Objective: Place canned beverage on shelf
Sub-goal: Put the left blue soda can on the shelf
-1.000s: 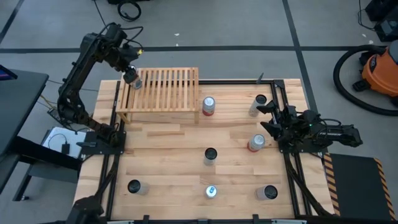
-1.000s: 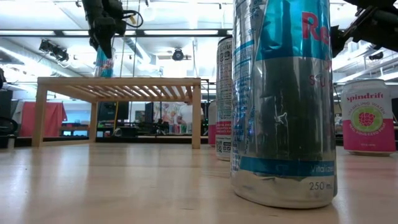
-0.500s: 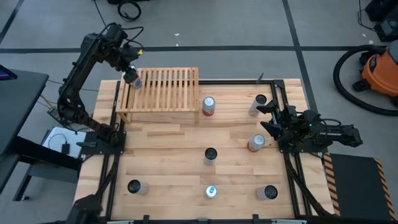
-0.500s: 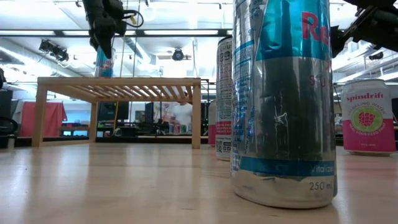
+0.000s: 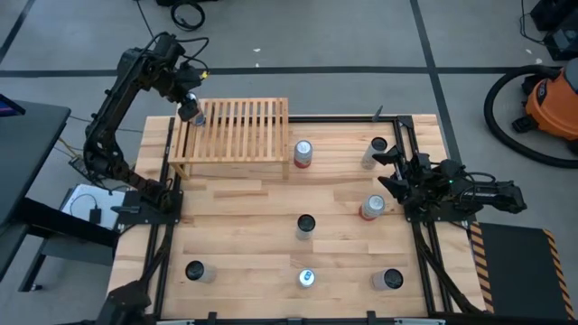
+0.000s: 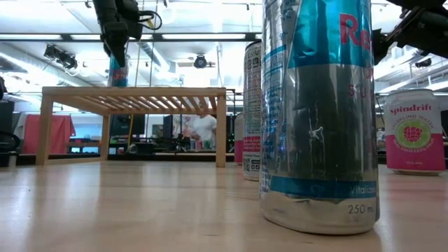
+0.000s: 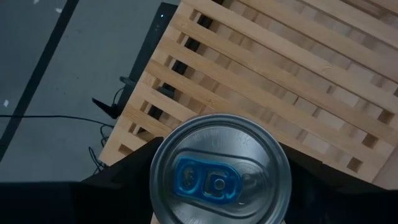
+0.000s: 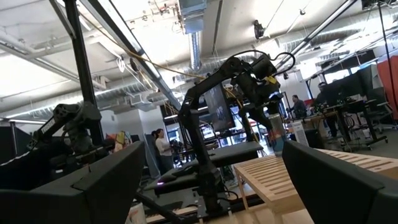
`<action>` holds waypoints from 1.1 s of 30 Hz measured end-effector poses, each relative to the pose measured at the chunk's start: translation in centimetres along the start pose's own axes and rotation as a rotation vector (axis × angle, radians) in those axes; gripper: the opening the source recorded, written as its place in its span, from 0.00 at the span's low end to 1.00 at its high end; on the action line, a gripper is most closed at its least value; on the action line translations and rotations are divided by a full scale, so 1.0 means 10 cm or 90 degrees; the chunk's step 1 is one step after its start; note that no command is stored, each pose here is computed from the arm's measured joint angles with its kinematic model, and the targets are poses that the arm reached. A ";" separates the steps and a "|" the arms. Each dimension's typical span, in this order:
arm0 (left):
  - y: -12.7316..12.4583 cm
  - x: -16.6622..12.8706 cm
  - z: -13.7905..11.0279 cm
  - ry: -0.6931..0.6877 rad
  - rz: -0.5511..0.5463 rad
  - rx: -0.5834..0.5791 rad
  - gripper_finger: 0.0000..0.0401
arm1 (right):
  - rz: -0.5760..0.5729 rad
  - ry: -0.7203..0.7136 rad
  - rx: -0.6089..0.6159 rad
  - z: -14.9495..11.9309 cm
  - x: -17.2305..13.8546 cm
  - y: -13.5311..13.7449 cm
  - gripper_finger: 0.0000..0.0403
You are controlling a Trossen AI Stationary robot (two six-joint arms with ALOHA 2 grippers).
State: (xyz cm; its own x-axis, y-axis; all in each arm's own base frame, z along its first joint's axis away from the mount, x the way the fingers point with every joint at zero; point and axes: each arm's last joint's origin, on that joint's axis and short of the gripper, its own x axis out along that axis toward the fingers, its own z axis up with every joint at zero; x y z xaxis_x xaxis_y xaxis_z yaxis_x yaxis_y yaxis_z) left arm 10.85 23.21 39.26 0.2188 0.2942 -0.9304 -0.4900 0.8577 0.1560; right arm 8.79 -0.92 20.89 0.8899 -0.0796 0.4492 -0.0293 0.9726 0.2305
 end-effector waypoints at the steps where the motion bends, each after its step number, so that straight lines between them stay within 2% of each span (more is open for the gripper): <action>1: 0.00 0.00 0.00 0.000 0.000 0.000 0.66 | -0.001 0.001 0.001 0.00 0.00 0.00 0.97; 7: 0.00 0.00 0.00 -0.004 -0.005 -0.023 0.66 | -0.001 0.004 0.017 -0.01 0.00 0.00 0.97; 17: 0.00 0.00 0.01 -0.012 -0.010 -0.030 0.73 | -0.001 0.004 0.016 -0.01 0.00 0.00 0.97; 22: 0.02 -0.01 0.02 -0.012 0.025 -0.029 0.75 | -0.001 0.003 0.009 0.00 0.00 0.00 0.97; 33: -0.07 -0.34 -0.03 -0.139 0.070 -0.022 0.75 | -0.011 0.005 -0.007 -0.01 0.00 -0.01 0.97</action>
State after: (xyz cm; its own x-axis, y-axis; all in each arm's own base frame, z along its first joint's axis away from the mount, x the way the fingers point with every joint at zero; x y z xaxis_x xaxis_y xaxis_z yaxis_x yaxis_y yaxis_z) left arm 10.21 21.51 42.20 0.3375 0.4729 -0.8139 -0.5487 0.8014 0.2382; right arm 8.83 -0.97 20.79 0.8937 -0.0941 0.4387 -0.0092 0.9737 0.2277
